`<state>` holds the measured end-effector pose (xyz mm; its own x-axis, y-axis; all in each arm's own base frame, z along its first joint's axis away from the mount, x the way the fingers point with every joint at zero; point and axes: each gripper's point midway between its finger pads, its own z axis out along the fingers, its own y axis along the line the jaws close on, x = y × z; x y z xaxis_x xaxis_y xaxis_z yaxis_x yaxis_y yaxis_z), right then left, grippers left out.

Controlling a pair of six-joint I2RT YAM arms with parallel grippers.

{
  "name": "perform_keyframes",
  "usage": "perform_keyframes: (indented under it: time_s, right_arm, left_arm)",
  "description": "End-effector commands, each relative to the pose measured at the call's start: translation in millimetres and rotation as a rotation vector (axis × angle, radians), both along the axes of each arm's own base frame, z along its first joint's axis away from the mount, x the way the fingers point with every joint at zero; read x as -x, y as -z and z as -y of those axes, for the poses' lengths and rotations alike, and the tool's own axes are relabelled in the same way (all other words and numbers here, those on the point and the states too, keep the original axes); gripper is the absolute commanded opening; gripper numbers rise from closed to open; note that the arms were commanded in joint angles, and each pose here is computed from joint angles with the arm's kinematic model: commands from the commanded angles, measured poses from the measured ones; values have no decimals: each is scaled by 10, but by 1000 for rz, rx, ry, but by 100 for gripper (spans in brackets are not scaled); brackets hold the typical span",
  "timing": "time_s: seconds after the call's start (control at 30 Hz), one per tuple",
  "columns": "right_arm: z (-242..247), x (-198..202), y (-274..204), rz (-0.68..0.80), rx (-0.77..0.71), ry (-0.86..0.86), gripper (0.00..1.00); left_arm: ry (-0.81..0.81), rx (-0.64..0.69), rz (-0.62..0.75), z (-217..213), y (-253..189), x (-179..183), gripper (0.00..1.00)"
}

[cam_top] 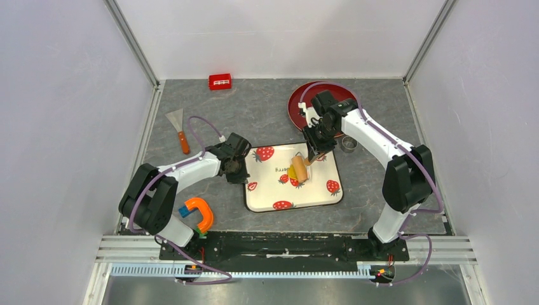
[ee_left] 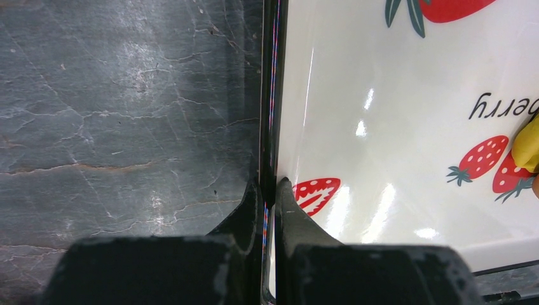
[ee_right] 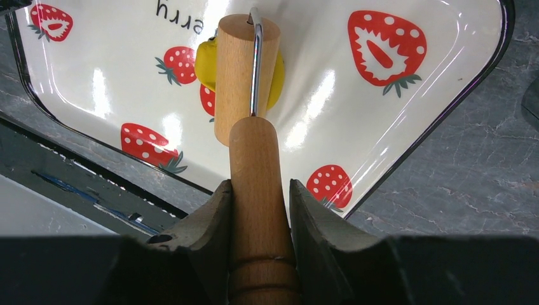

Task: Roll out the dumpling wrappers from the dough

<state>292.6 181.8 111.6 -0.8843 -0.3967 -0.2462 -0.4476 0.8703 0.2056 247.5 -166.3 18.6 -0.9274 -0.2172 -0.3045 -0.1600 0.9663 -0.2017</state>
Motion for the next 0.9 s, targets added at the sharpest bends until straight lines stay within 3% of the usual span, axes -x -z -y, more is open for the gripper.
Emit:
perform_keyframes:
  time_s: [0.0, 0.87]
  right_arm:
    - [1028, -23, 480, -34, 503, 38, 0]
    - [1022, 52, 567, -73, 488, 31, 0]
  left_arm:
    - [-86, -350, -77, -819, 175, 204, 2]
    - [-168, -415, -109, -1241, 134, 166, 2]
